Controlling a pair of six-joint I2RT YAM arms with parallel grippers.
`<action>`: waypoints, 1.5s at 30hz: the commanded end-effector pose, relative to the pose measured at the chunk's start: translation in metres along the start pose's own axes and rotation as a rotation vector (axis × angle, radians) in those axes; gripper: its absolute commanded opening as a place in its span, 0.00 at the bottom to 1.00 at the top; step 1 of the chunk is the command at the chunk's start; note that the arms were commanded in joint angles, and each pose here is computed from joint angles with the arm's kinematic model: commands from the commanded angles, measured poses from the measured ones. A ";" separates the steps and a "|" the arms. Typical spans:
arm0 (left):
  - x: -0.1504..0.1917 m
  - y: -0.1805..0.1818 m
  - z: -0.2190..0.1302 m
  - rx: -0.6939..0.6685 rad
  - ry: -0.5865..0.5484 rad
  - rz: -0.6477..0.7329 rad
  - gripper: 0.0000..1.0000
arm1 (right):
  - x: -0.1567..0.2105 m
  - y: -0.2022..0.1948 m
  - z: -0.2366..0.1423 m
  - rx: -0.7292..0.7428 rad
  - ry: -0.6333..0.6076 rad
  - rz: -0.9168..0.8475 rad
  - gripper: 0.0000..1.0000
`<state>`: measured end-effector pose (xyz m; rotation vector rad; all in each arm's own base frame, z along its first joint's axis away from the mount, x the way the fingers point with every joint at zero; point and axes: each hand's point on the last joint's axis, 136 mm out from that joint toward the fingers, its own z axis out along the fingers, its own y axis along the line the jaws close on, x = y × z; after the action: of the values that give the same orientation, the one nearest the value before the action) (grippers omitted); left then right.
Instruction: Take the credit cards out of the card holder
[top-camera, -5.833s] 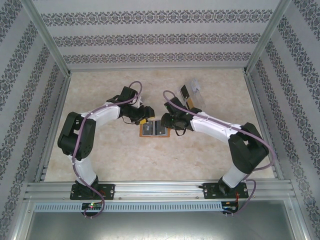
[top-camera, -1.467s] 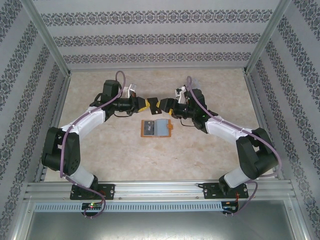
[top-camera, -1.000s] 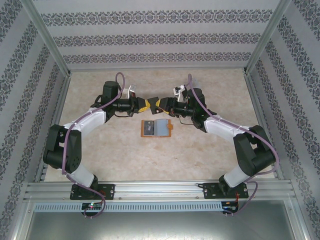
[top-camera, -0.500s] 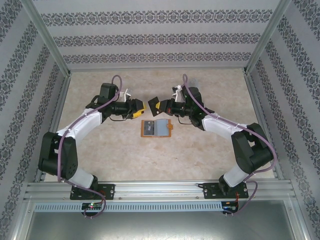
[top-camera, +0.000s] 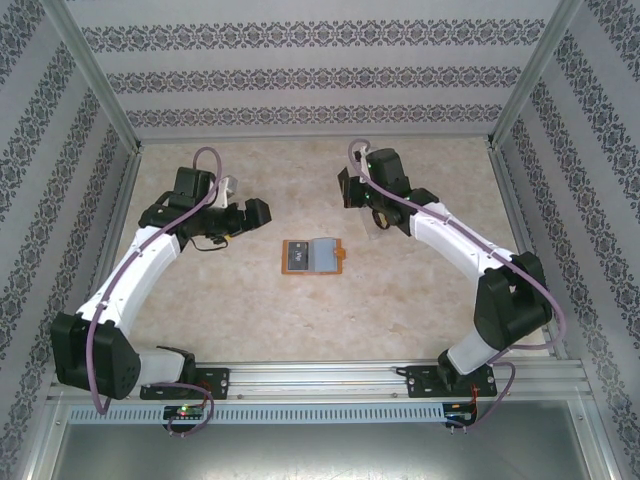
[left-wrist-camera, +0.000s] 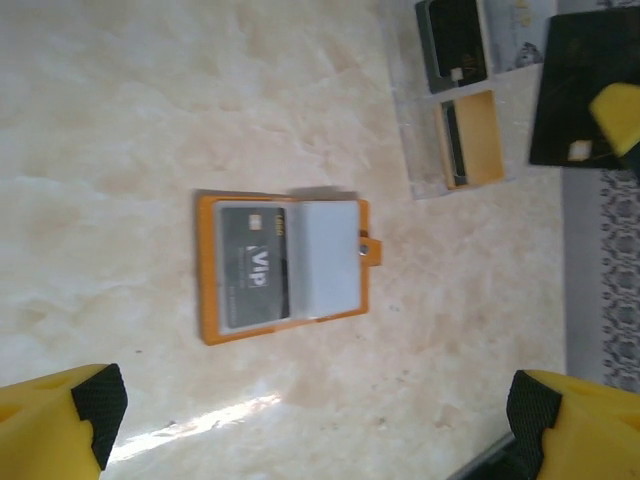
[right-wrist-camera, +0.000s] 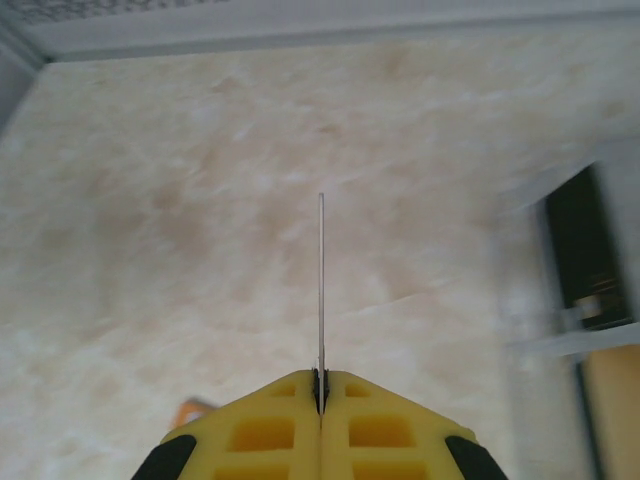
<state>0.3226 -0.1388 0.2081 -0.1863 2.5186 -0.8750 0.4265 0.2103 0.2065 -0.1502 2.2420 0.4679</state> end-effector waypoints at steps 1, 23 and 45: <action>-0.003 0.017 -0.012 -0.093 -0.030 0.038 1.00 | -0.004 -0.051 0.006 0.225 0.035 -0.121 0.00; -0.007 0.041 -0.006 -0.157 -0.028 -0.020 1.00 | -0.004 -0.117 0.090 0.216 0.183 -0.139 0.01; -0.006 0.041 0.002 -0.145 0.004 -0.026 1.00 | 0.006 -0.126 0.108 0.230 0.223 -0.145 0.18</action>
<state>0.3328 -0.1081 0.1850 -0.2785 2.5671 -0.7043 0.5287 0.1387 0.1015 -0.2532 2.4597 0.1300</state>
